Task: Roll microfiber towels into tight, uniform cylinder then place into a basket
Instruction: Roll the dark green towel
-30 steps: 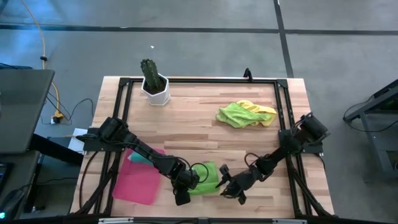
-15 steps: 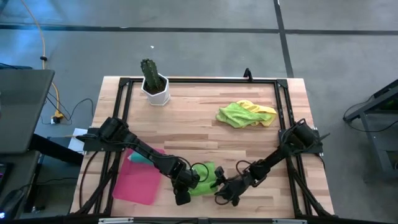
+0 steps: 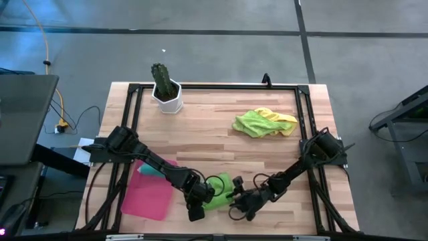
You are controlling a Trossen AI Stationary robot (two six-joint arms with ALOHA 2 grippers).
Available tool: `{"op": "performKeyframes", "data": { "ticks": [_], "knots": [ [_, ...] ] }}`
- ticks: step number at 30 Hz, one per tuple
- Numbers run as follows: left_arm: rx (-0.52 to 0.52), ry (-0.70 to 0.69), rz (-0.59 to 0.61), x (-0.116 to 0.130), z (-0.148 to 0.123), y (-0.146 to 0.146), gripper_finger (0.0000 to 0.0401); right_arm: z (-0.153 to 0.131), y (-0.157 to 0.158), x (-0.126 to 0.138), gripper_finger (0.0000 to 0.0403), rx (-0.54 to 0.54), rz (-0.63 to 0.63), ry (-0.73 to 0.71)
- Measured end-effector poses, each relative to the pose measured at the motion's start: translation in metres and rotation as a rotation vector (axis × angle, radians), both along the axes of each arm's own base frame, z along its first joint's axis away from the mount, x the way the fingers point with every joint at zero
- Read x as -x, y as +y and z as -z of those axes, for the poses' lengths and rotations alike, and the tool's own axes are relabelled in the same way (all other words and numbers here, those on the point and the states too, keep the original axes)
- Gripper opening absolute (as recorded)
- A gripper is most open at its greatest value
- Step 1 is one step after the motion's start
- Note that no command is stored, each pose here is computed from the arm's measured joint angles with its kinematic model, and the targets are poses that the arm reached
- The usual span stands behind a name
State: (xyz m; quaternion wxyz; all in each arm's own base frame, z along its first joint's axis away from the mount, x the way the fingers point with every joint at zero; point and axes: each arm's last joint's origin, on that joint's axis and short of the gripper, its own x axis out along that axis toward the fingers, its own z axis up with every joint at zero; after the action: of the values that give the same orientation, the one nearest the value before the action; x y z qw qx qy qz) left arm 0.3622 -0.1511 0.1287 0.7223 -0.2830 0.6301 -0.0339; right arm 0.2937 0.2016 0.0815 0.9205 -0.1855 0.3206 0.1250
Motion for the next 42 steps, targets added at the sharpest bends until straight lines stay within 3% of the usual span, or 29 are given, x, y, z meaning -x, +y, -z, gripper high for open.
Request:
{"op": "performKeyframes", "data": {
  "ticks": [5, 13, 18, 27, 35, 42],
  "knots": [
    [0.011, -0.005, -0.012, -0.001, 0.000, 0.000, 0.0023, 0.002, -0.001, 0.001, 0.0132, -0.062, 0.046, 0.034],
    [0.023, -0.001, -0.031, -0.001, 0.000, -0.001, 0.0023, 0.003, -0.002, 0.002, 0.0011, -0.176, 0.132, 0.073],
    [0.045, 0.011, -0.039, -0.002, -0.001, -0.002, 0.0026, 0.002, -0.003, 0.000, 0.0016, -0.343, 0.174, 0.149],
    [0.051, -0.096, 0.109, -0.012, -0.016, -0.007, 0.0049, 0.000, -0.017, -0.011, 0.0005, -0.733, 0.164, 0.417],
    [-0.122, -0.084, 0.172, -0.008, -0.019, -0.005, 0.0091, -0.007, -0.032, -0.022, 0.0003, -0.945, 0.249, 0.513],
    [-0.398, -0.103, 0.240, -0.003, -0.024, -0.006, 0.0121, -0.011, -0.036, -0.020, 0.0003, -1.030, 0.373, 0.579]
  ]
}}
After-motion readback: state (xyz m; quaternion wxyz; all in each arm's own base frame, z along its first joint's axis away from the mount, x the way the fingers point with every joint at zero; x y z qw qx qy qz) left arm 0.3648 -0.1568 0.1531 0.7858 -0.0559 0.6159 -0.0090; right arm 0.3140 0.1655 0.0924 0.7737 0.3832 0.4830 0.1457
